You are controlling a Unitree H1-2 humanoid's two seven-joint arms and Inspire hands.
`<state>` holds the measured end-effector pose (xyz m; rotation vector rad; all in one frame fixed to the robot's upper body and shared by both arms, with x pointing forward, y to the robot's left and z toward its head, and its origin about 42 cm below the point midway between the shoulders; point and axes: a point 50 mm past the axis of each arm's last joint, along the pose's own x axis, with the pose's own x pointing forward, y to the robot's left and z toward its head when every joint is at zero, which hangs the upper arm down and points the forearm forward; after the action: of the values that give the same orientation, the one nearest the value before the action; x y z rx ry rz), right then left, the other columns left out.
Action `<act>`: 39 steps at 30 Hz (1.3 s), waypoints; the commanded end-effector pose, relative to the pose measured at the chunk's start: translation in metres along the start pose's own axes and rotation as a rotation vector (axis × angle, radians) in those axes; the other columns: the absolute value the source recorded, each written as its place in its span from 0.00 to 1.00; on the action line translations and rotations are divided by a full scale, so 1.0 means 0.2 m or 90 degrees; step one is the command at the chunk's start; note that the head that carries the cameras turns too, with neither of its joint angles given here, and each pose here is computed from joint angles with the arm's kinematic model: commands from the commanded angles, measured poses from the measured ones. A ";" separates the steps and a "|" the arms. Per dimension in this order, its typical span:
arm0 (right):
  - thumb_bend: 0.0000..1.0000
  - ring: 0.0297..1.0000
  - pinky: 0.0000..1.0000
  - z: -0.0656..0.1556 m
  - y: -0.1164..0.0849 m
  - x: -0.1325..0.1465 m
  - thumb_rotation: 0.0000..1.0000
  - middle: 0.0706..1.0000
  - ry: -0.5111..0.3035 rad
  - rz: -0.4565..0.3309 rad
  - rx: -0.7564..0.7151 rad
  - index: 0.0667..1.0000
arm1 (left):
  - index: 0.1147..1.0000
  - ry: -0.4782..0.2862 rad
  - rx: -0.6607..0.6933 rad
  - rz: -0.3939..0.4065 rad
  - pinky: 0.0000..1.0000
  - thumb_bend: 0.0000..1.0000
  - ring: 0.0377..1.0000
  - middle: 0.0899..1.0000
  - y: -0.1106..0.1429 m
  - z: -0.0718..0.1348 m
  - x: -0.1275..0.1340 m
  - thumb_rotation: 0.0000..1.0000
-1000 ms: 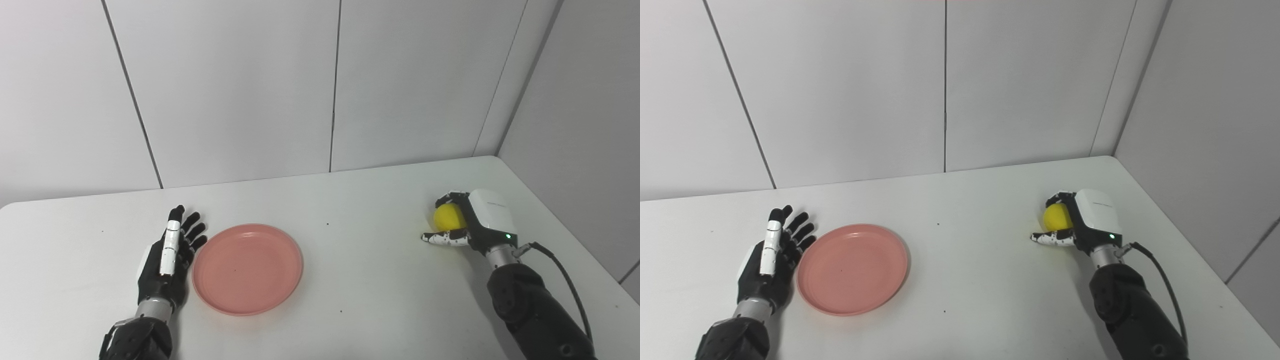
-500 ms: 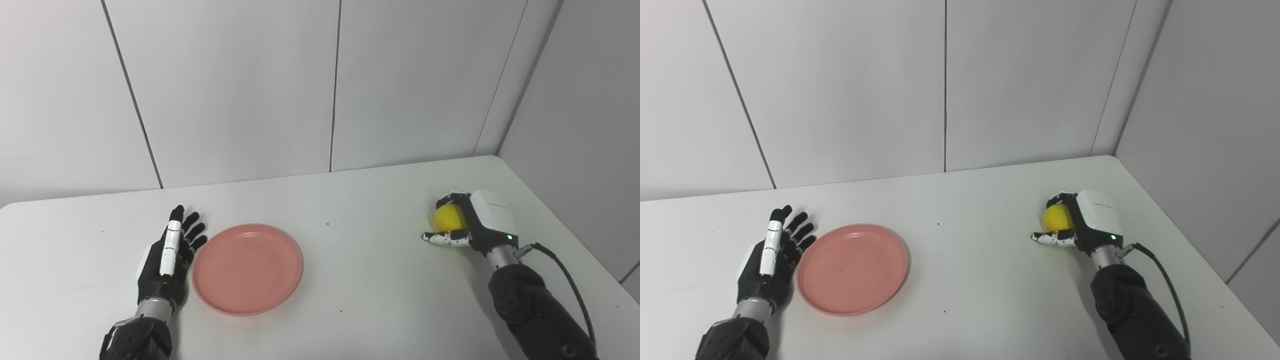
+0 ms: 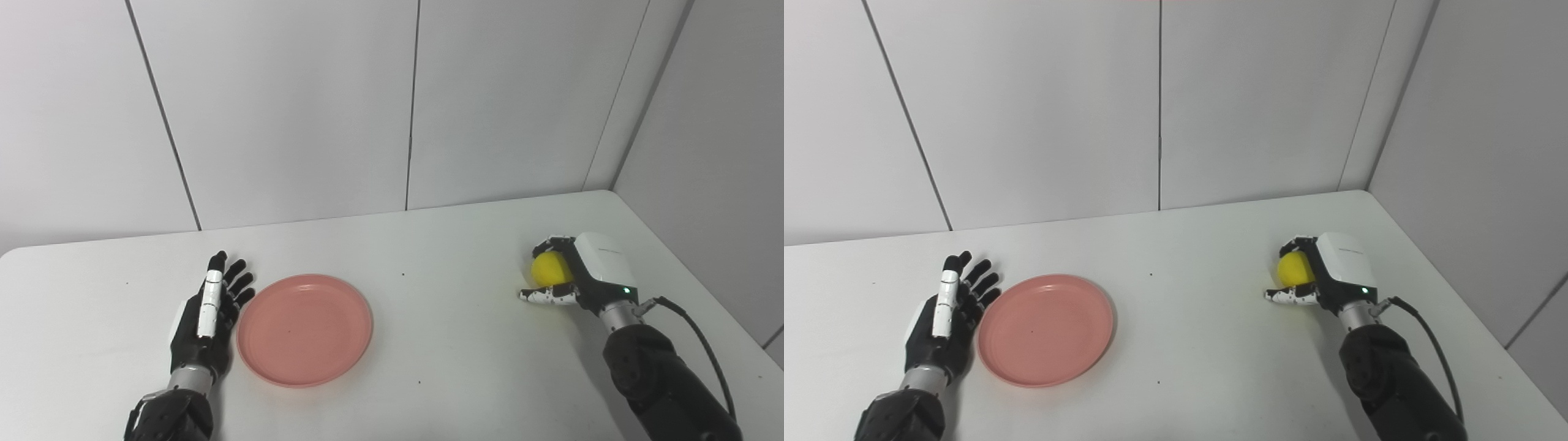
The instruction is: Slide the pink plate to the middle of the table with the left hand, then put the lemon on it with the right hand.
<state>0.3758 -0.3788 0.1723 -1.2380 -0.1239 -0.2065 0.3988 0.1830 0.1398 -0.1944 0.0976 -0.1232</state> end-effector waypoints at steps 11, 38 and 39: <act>0.51 0.15 0.12 0.15 -0.27 0.11 0.15 0.20 -0.107 -0.058 -0.011 0.44 | 1.00 0.086 -0.019 0.017 0.90 0.74 0.88 0.91 -0.08 -0.18 -0.06 0.87; 0.51 0.17 0.14 0.53 -0.35 0.27 0.15 0.23 -0.227 -0.016 0.030 0.44 | 1.00 0.088 -0.011 0.032 0.93 0.76 0.88 0.89 -0.20 -0.22 -0.07 0.93; 0.51 0.17 0.14 0.56 -0.34 0.27 0.15 0.23 -0.229 -0.014 0.034 0.44 | 1.00 0.087 -0.015 0.032 0.93 0.75 0.88 0.89 -0.20 -0.22 -0.07 0.92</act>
<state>0.4084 -0.3094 0.2525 -1.2185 -0.3440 0.0165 0.3905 0.1486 0.1379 -0.1910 0.0919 -0.0786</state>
